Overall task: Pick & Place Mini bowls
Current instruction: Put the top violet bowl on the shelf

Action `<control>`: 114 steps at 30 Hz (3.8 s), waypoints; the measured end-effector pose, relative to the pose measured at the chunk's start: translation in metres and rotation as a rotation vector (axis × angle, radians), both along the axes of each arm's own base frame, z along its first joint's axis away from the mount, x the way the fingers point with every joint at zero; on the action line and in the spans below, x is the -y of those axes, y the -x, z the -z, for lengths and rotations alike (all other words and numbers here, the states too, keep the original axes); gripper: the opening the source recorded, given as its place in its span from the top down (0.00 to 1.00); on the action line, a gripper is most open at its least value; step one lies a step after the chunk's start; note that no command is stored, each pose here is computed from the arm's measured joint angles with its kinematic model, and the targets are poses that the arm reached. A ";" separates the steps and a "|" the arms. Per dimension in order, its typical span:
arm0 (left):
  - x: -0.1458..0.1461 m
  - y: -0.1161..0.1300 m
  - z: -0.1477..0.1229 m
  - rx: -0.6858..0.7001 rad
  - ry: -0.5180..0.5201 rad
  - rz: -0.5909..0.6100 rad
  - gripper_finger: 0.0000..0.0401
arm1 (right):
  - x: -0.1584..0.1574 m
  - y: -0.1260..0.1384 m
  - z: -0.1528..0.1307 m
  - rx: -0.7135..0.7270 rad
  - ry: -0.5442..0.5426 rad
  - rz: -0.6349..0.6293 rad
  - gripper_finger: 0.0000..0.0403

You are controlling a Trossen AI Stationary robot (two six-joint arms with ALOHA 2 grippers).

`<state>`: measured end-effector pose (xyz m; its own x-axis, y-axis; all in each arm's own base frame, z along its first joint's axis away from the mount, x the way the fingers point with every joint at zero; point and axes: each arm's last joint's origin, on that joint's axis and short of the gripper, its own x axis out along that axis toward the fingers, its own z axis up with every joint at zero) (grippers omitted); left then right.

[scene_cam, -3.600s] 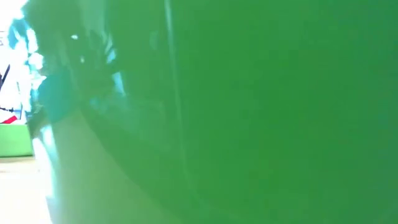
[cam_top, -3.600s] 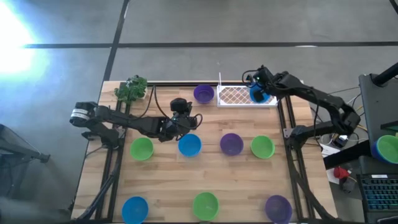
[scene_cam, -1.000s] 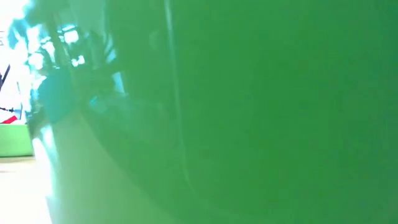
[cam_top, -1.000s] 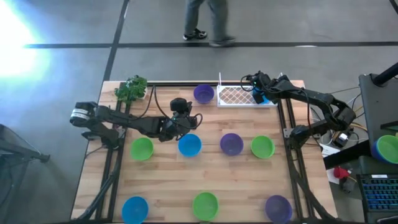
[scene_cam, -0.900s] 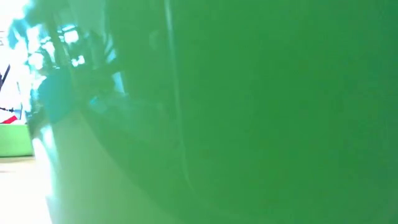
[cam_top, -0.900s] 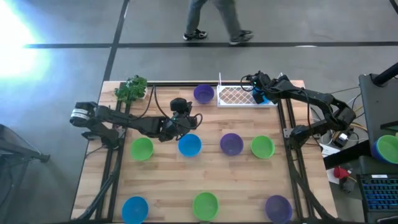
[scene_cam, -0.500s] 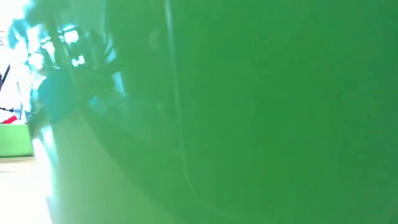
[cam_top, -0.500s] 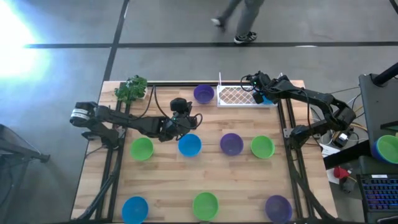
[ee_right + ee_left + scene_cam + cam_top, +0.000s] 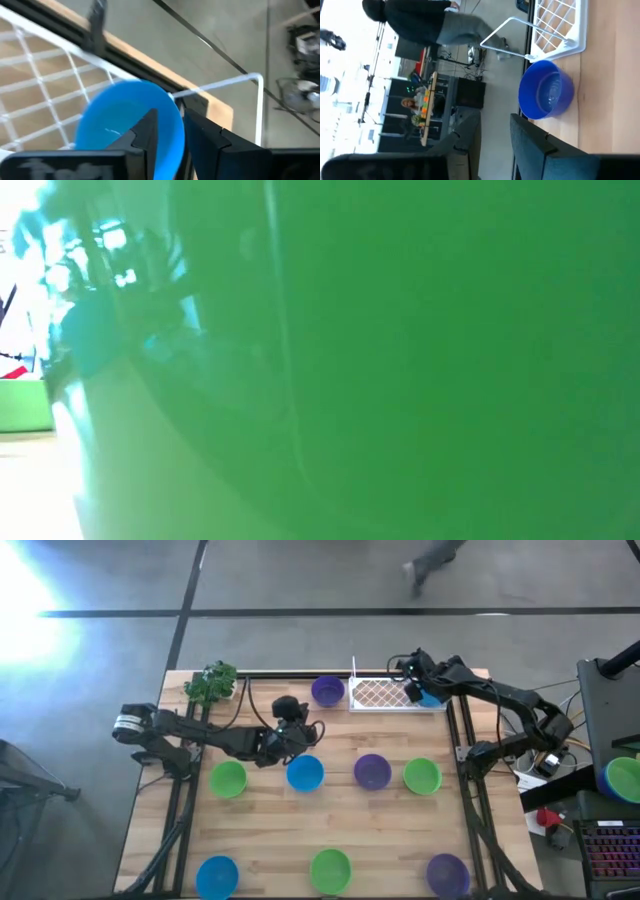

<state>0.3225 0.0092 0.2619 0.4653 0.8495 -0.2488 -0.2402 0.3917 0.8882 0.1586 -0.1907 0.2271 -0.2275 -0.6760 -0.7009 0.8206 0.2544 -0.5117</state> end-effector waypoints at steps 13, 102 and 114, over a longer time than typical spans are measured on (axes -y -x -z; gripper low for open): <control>-0.053 0.000 0.000 0.227 0.264 -0.022 0.74 | -0.017 0.005 -0.056 0.320 -0.017 -0.221 0.83; -0.184 -0.028 0.093 0.067 0.758 0.165 0.74 | -0.047 0.030 -0.080 0.426 0.038 -0.383 0.81; -0.185 -0.030 0.091 0.065 0.733 0.182 0.74 | -0.047 0.030 -0.080 0.428 0.038 -0.382 0.81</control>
